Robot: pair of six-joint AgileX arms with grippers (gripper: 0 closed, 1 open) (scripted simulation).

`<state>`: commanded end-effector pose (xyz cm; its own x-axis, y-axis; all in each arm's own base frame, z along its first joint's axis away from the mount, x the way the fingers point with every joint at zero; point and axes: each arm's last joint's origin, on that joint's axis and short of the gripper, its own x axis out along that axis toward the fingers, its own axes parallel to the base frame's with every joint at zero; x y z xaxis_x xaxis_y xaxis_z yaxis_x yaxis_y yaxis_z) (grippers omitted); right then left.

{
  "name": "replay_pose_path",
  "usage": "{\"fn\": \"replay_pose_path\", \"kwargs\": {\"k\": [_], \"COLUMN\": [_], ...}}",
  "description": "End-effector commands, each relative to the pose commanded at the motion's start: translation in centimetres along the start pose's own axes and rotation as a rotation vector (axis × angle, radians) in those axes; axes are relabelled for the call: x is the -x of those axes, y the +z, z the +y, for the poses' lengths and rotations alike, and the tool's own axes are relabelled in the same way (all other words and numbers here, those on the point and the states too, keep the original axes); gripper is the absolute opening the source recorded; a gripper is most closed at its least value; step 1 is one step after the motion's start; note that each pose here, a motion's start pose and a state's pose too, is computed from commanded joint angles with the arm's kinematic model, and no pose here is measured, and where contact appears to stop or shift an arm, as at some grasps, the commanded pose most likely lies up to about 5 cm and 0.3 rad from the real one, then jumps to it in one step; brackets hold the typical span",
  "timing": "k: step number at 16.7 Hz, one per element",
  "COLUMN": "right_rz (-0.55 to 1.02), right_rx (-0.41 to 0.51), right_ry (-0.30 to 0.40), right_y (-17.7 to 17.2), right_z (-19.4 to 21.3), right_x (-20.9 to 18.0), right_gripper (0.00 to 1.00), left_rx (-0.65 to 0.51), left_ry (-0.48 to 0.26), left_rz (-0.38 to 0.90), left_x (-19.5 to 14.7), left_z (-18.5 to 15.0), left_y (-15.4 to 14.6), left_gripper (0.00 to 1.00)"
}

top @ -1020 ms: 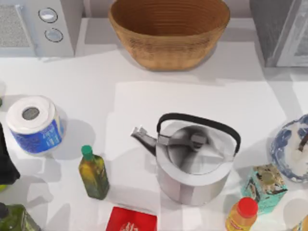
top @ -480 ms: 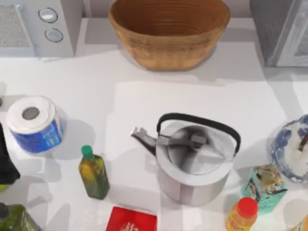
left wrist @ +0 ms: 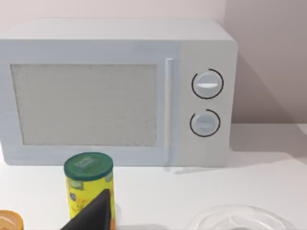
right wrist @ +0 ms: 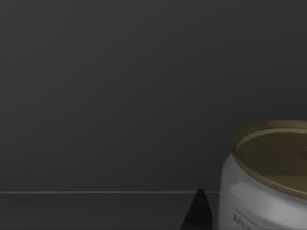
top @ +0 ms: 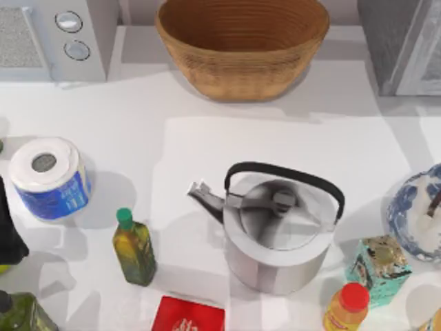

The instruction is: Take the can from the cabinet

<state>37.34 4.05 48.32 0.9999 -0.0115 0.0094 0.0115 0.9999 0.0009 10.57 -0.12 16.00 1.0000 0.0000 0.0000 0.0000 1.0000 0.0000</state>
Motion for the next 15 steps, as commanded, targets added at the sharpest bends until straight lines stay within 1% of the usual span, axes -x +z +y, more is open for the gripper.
{"fn": "replay_pose_path", "kwargs": {"k": [8, 10, 12, 13, 15], "right_rz": [-0.001, 0.007, 0.022, 0.023, 0.007], "right_rx": [-0.001, 0.000, 0.002, 0.003, 0.000], "right_ry": [0.002, 0.007, 0.019, 0.023, 0.022], "right_y": [0.0, 0.2, 1.0, 1.8, 3.9], "right_z": [0.1, 0.3, 0.8, 1.0, 0.9], "right_x": [0.0, 0.6, 2.7, 4.4, 9.0], "right_gripper": [0.00, 0.00, 0.00, 0.00, 0.00], "left_rx": [0.000, 0.000, 0.000, 0.000, 0.000], "left_ry": [0.000, 0.000, 0.000, 0.000, 0.000], "left_rz": [0.000, 0.000, 0.000, 0.000, 0.000], "left_x": [0.0, 0.0, 0.0, 0.0, 0.0], "left_z": [0.0, 0.0, 0.0, 0.0, 0.0], "left_y": [0.0, 0.0, 0.0, 0.0, 0.0], "left_gripper": [1.00, 1.00, 1.00, 1.00, 1.00]}}
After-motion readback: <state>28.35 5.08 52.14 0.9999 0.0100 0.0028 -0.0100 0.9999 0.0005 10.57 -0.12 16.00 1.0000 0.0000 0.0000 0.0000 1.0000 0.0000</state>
